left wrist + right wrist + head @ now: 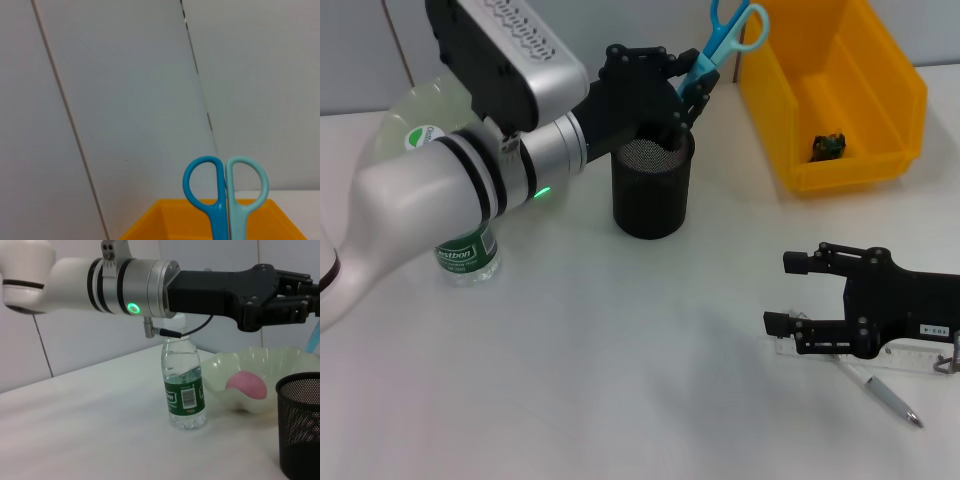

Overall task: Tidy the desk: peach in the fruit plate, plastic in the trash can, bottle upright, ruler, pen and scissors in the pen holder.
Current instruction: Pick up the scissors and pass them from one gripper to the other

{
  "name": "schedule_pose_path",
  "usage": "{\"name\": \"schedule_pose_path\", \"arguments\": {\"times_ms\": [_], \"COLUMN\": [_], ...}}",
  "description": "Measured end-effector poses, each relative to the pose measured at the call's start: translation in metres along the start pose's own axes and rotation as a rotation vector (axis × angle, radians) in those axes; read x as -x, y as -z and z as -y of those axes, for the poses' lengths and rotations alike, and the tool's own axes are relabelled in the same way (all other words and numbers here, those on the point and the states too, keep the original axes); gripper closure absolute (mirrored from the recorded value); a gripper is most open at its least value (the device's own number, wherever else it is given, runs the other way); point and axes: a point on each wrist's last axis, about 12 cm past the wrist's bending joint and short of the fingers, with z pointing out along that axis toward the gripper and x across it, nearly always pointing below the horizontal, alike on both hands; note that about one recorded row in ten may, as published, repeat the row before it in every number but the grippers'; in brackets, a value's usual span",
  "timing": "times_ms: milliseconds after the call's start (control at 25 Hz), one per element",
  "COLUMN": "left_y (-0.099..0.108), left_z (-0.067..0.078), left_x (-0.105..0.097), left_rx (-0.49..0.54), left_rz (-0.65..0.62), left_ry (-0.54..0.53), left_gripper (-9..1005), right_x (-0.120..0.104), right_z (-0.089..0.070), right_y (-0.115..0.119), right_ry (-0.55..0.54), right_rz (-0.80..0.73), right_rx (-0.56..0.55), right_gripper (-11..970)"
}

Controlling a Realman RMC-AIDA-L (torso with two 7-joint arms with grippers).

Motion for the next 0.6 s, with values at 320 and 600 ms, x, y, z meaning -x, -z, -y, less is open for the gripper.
{"name": "schedule_pose_path", "arguments": {"times_ms": [320, 600], "left_y": [0.003, 0.015], "left_z": [-0.004, -0.011], "left_x": [-0.016, -0.041], "left_rx": [0.011, 0.081], "left_rz": [0.038, 0.069], "left_ry": [0.008, -0.018], "left_gripper": [738, 735], "right_x": [0.002, 0.005], "right_z": [0.001, 0.002], "right_y": [-0.003, -0.006], "right_ry": [0.003, 0.009], "right_rz": [-0.003, -0.001], "right_rx": [0.004, 0.014], "right_gripper": [141, 141]}}
